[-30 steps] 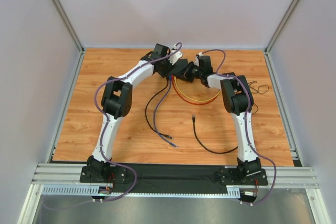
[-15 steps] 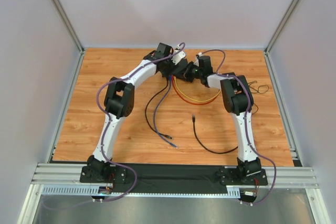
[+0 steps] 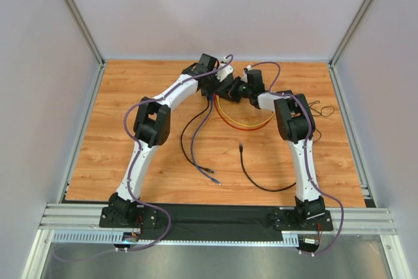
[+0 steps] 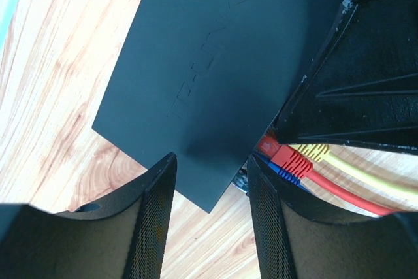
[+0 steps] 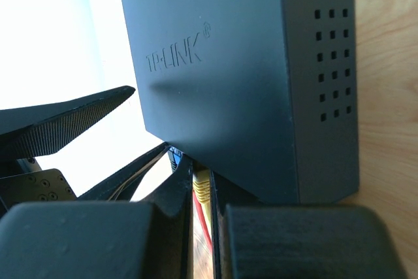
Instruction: Pull the plug from the switch port
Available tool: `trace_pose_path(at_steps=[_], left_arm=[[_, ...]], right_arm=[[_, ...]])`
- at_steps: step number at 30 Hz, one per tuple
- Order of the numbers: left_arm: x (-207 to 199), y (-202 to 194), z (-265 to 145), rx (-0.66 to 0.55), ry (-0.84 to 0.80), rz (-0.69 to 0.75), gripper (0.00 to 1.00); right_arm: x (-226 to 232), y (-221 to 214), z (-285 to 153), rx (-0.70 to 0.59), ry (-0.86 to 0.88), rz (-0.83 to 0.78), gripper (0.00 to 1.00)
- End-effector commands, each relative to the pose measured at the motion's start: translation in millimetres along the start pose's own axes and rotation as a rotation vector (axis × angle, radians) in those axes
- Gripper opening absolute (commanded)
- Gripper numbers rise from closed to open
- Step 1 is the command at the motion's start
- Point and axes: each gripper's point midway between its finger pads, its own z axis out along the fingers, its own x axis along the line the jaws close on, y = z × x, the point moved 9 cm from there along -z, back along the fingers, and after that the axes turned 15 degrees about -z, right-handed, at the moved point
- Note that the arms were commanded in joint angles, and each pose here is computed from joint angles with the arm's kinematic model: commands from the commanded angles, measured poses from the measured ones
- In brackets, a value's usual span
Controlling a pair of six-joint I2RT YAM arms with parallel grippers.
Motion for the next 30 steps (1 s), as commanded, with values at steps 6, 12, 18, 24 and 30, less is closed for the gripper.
trace_pose_path(at_steps=[6,12,18,24,30], left_arm=[[7,6,12,0.002,0.071,-0.020,0.55],[4,15,-1,-0.060,0.036,-0.044,0.54],[3,17,6,-0.056,0.025,-0.073,0.54],[9,12,10,-0.033,0.058,-0.076,0.52],[12,12,10,-0.035,0.053,-0.091,0.48]], right_arm=[[3,-17,6,0.076,0.007,0.020,0.00],[3,-19,7,0.079,0.004,0.022,0.00],[3,-19,6,0.081,0.000,0.020,0.00],[4,-22,3,0.087,-0.012,0.022,0.00],[5,-29,-2,0.102,-0.027,0.013,0.00]])
